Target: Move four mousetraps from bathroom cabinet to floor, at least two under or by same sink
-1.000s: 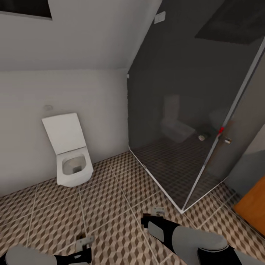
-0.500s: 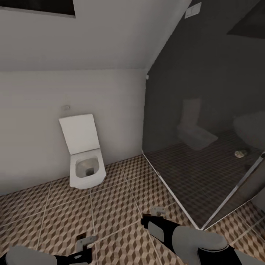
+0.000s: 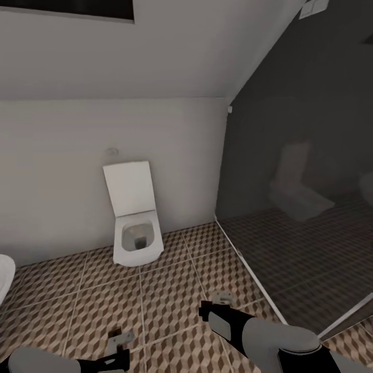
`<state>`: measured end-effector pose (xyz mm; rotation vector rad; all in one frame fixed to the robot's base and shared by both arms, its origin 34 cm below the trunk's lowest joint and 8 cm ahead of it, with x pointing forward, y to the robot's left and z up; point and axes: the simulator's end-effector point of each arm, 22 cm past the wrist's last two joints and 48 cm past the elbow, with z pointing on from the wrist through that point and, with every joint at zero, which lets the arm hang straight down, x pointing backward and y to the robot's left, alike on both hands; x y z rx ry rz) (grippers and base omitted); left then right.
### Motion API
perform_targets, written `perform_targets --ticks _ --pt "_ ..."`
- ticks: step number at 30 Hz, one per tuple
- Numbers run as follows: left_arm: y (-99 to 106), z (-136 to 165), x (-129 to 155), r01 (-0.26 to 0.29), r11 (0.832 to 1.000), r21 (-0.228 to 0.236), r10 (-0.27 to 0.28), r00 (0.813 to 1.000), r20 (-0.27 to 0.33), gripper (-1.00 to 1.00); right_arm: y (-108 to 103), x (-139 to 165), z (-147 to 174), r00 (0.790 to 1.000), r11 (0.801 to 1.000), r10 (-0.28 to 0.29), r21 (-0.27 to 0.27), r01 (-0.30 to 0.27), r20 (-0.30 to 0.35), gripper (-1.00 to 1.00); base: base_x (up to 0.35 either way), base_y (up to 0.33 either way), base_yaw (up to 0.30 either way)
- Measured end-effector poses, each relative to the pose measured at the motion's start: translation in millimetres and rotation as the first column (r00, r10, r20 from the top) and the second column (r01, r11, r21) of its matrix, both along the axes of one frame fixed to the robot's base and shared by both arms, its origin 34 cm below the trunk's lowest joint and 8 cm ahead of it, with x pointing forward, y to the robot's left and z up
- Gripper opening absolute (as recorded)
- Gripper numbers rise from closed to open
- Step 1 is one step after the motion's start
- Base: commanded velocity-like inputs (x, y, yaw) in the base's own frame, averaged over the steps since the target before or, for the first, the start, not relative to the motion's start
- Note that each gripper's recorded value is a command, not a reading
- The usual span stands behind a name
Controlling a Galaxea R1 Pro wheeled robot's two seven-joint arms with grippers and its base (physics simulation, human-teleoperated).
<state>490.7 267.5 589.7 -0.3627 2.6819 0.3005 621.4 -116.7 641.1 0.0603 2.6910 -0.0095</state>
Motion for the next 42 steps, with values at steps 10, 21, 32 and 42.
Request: perform_targets --ticks 10,21,32,42 --pt "-2 0 -1 0.001 1.0 -0.002 -0.001 1.0 -0.001 -1.0 0 0 0 1.0 1.0 0.001 0.0 -0.001 0.0 -1.0 0.324 0.04 0.0" --pt "-2 -1 -1 0.001 1.0 -0.003 -0.001 1.0 -0.004 -1.0 2 -1 -1 1.0 1.0 0.004 0.002 -0.004 -0.006 -1.0 0.196 0.138 0.154" --pt "-18 -4 -1 0.023 0.999 -0.044 -0.023 1.0 -0.002 -1.0 1 -2 -3 1.0 1.0 0.004 0.0 -0.004 -0.01 -1.0 0.007 0.007 0.271" --pt "-47 -6 1 0.072 0.988 -0.137 -0.071 0.997 0.011 -1.0 1 -3 -4 1.0 1.0 0.003 0.001 -0.003 -0.012 -1.0 0.1 -0.001 0.161"
